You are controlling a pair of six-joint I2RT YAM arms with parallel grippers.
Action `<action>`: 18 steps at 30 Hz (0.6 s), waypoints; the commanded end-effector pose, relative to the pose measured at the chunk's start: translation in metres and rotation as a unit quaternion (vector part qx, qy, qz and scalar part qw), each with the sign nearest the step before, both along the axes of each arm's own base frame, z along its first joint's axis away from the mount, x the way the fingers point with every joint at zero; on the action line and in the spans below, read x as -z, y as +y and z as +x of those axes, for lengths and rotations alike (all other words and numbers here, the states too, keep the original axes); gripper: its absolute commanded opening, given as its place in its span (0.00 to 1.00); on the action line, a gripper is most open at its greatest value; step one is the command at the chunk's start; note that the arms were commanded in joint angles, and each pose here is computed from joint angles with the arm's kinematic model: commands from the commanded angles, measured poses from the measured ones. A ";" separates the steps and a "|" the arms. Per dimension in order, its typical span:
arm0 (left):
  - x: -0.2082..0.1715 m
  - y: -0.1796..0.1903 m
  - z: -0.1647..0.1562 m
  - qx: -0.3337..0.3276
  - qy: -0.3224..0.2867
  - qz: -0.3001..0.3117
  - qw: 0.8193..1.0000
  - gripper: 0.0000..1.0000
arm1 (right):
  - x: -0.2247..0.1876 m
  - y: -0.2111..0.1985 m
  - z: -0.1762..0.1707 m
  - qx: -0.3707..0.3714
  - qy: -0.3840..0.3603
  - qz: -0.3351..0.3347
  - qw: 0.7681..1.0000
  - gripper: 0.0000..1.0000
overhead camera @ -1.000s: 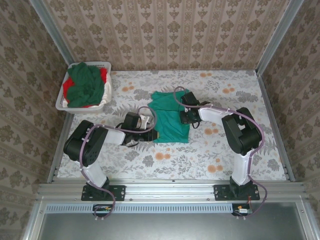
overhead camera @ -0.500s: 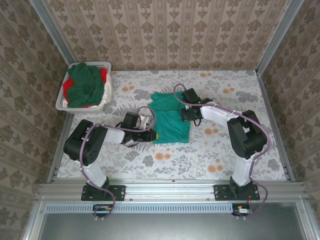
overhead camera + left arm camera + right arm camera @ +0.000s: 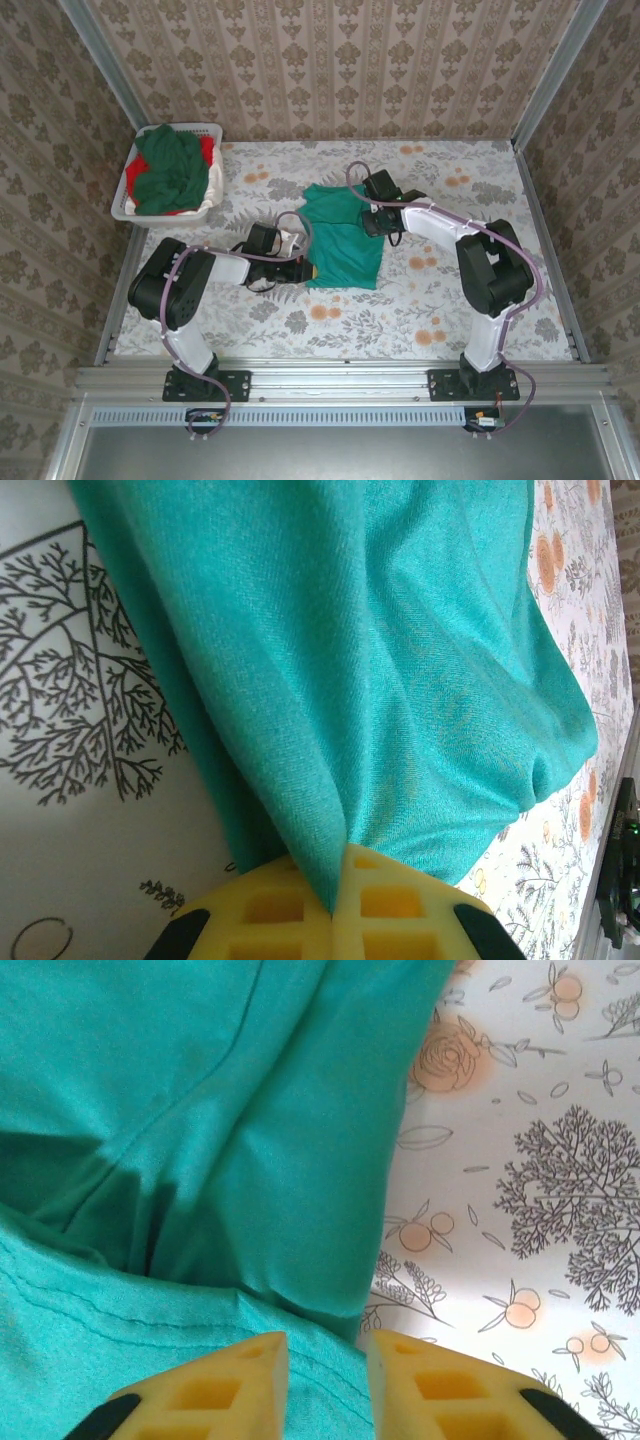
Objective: Fold and stack the t-shirts
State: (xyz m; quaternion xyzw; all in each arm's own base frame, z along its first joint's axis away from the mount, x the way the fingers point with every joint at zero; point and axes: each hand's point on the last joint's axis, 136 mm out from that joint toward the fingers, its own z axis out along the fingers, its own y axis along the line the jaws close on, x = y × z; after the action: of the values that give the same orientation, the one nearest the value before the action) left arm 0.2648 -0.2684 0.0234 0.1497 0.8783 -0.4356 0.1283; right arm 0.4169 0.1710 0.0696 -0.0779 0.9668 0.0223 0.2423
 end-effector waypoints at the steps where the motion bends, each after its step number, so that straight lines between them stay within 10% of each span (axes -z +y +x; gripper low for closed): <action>1: 0.032 0.015 -0.026 0.004 0.069 0.048 0.996 0.01 | 0.014 -0.012 -0.012 0.021 0.028 -0.013 0.999 0.38; 13: 0.033 0.015 -0.027 0.006 0.073 0.048 0.996 0.00 | 0.037 -0.014 -0.019 0.046 0.059 0.000 0.997 0.31; 18: 0.035 0.015 -0.028 0.006 0.076 0.049 0.996 0.00 | 0.037 -0.022 -0.023 0.057 0.068 -0.016 0.996 0.51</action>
State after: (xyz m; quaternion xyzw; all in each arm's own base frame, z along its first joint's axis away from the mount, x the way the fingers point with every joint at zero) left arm 0.2648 -0.2689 0.0229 0.1482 0.8790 -0.4365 0.1219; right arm 0.4019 0.1583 0.0364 -0.0386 0.9798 0.0127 0.1960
